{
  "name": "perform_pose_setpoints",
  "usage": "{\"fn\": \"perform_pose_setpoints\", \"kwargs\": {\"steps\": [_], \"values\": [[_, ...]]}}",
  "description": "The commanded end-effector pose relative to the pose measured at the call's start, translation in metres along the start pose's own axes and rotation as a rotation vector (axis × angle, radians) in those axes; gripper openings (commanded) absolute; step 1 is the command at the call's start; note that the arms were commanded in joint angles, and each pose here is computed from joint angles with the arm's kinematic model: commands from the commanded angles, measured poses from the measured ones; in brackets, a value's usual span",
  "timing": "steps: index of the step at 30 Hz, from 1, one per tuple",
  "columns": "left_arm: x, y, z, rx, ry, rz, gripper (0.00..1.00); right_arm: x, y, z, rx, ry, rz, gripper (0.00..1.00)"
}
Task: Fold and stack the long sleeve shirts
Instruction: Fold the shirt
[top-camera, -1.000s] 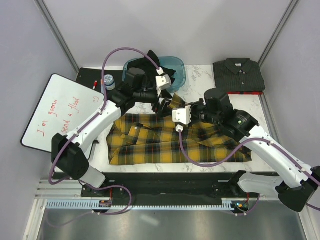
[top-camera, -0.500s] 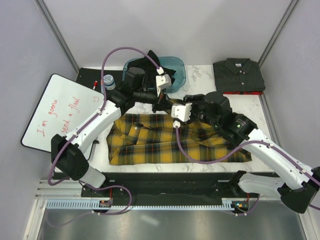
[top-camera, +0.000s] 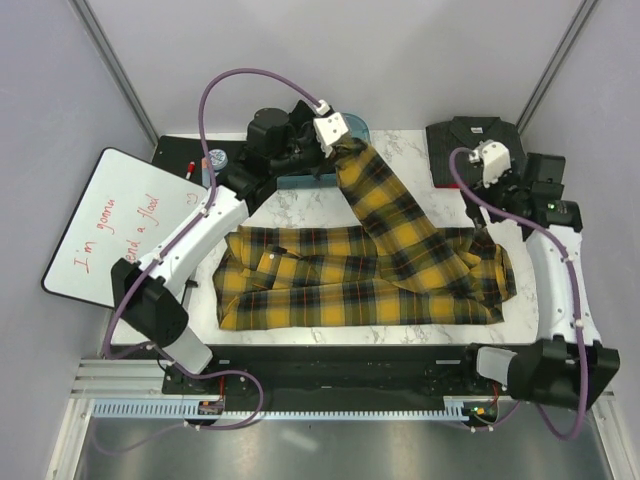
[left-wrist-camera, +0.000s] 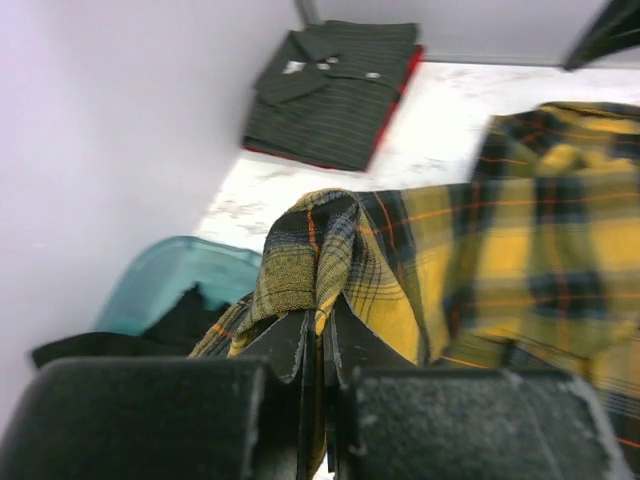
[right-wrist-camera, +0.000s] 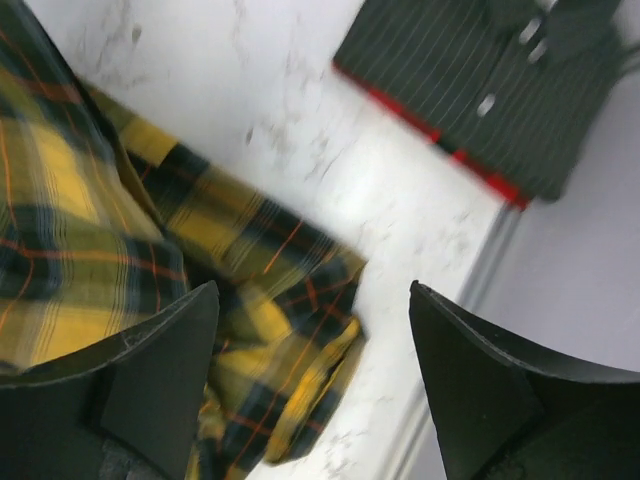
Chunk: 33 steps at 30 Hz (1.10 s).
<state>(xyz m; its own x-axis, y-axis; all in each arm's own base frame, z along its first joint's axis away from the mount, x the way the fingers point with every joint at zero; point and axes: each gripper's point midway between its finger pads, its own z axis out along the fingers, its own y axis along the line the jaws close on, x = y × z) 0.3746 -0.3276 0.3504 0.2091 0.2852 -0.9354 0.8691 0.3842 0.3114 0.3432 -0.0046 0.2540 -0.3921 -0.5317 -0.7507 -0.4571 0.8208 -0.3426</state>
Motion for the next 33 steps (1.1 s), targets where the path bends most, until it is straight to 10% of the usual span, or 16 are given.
{"fn": "perform_pose_setpoints", "kwargs": {"steps": [1, 22, 33], "values": [[-0.029, 0.052, 0.009, -0.190, -0.049, 0.201, 0.02, 0.049, 0.023, 0.000, -0.255, 0.108, 0.224, 0.82], [0.020, 0.041, 0.058, -0.061, -0.069, 0.318, 0.02, 0.161, 0.089, 0.055, -0.645, 0.434, 0.460, 0.68], [0.043, -0.092, -0.039, 0.490, -0.199, 0.401, 0.02, 0.177, 0.096, 0.076, -0.579, 0.518, 0.438, 0.61]]}}
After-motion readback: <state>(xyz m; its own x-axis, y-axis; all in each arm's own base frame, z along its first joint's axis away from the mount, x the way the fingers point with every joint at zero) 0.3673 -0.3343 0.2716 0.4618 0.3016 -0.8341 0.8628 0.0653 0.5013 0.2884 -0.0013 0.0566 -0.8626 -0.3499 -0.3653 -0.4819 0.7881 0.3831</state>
